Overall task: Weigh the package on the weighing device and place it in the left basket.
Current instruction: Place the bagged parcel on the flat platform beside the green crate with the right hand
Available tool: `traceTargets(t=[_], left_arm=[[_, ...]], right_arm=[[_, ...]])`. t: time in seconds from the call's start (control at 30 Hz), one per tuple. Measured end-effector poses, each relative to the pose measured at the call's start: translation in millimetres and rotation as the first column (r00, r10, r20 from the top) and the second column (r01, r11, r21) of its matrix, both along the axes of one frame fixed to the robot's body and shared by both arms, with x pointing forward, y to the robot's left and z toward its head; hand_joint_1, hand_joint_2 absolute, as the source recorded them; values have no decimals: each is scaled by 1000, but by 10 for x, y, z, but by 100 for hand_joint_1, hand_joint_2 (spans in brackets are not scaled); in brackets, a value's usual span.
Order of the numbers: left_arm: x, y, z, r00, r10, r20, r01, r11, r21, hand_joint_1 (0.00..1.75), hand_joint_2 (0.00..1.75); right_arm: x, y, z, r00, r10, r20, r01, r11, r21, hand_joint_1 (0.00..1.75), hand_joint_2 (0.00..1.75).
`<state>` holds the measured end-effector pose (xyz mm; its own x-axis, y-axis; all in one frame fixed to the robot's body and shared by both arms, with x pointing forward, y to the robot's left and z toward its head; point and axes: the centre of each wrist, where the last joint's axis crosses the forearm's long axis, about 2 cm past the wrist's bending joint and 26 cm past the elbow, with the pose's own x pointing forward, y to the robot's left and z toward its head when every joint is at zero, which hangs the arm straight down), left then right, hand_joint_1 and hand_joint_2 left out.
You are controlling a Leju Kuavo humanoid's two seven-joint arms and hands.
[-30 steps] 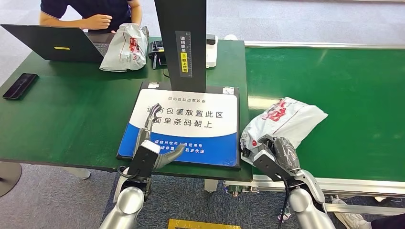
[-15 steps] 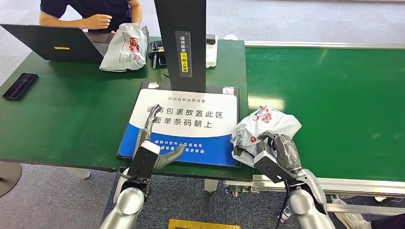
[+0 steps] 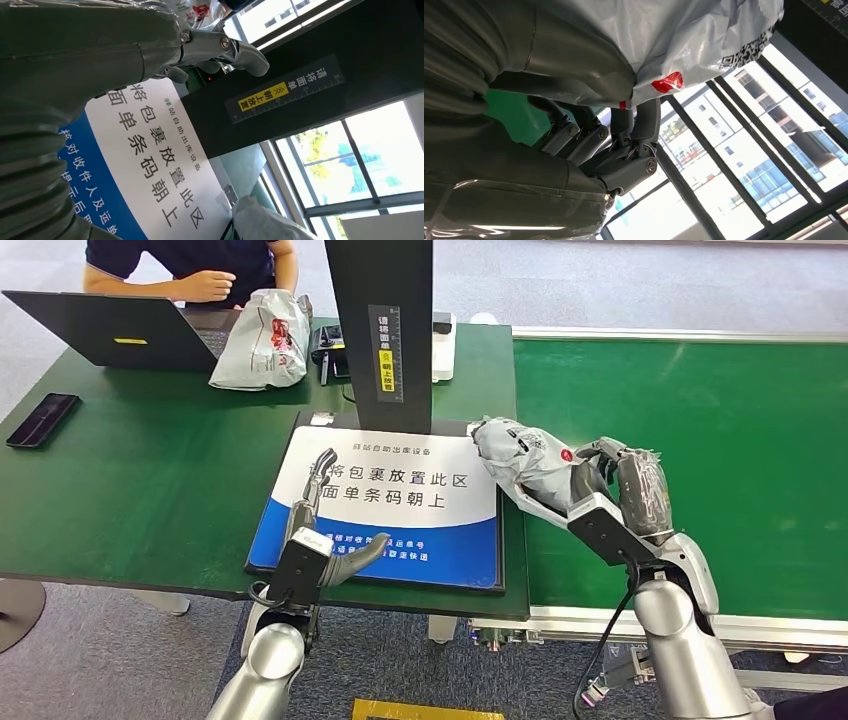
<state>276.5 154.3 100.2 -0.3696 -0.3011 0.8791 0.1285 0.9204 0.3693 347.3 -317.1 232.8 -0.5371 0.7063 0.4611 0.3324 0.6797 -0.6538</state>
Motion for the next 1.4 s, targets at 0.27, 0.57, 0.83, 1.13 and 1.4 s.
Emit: traceTargets(t=[0.27,0.57,0.83,1.13,1.4], left_arm=[[33,-31,-17,1000,-3,4,3,1000,-9,0,175],[62,-144,-77,999,-38,0,38,999,-18,0,175],[52,-169,-115,999,-39,-11,39,999,-18,0,175],[38,-190,-128,999,-50,-13,49,999,-15,0,175],[35,-203,-126,998,-53,-14,53,999,-13,0,175]], right_arm=[[100,77,178,999,15,48,-12,999,-49,175,175],[433,286,799,993,34,117,-19,991,-131,175,175],[648,530,1171,984,137,110,-115,975,-191,175,175],[700,780,1258,976,192,104,-163,957,-240,175,175],[696,1006,1250,967,246,71,-220,940,-260,175,175]])
